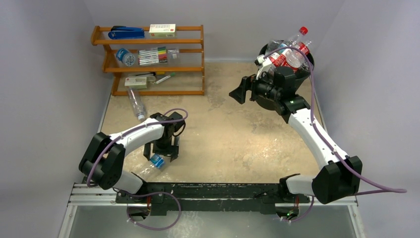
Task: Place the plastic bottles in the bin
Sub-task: Pick up the plastic bottle at the center of the board.
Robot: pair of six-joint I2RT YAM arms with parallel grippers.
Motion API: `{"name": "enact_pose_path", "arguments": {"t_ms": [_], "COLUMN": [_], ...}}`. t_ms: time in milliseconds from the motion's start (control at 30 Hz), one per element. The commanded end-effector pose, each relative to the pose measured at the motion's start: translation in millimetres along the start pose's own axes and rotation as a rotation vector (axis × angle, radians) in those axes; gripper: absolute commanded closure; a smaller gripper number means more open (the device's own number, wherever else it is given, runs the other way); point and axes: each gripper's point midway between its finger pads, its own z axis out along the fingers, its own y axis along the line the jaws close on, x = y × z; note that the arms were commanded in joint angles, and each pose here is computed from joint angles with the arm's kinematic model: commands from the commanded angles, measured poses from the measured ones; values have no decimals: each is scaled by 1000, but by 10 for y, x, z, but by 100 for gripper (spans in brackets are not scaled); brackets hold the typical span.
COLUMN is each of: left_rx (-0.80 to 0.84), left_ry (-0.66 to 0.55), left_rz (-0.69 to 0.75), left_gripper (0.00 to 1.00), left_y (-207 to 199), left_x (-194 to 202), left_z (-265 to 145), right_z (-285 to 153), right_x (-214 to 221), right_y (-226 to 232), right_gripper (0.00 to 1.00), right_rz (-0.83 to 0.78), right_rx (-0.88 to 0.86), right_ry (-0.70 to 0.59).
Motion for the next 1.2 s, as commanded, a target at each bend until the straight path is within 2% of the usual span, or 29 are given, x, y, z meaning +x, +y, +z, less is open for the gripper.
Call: {"name": "enact_pose_path", "arguments": {"t_ms": [0, 133, 233, 267, 433, 733, 933, 1167], "left_rx": [81, 129, 168, 183, 258, 452, 638, 825], "left_ry": [-20, -50, -81, -88, -166, -356, -454, -535], "left_rz": [-58, -78, -99, -105, -141, -203, -231, -226], "left_gripper": [9, 30, 50, 54, 55, 54, 53, 53], "left_y": [-215, -331, -423, -457, -615, -967, -1339, -1640], "left_x": [-59, -154, -249, -275, -517, -1106, -1507, -1832], "left_z": [32, 13, -16, -29, -206, -765, -1144, -1659], "right_z": [14, 28, 51, 56, 63, 17, -229, -709], "right_x": [-97, -76, -52, -46, -35, -15, -358, -879], "right_y": [62, 39, 11, 6, -44, -85, -87, 35], "right_gripper": [0, 0, 0, 0, 0, 0, 0, 0], "right_rz": [-27, -24, -19, -17, -14, 28, 48, 48], "right_rx": [-29, -21, -14, -13, 13, 59, 165, 263], "right_ry": [-37, -31, -23, -21, -13, 19, -68, -228]}}
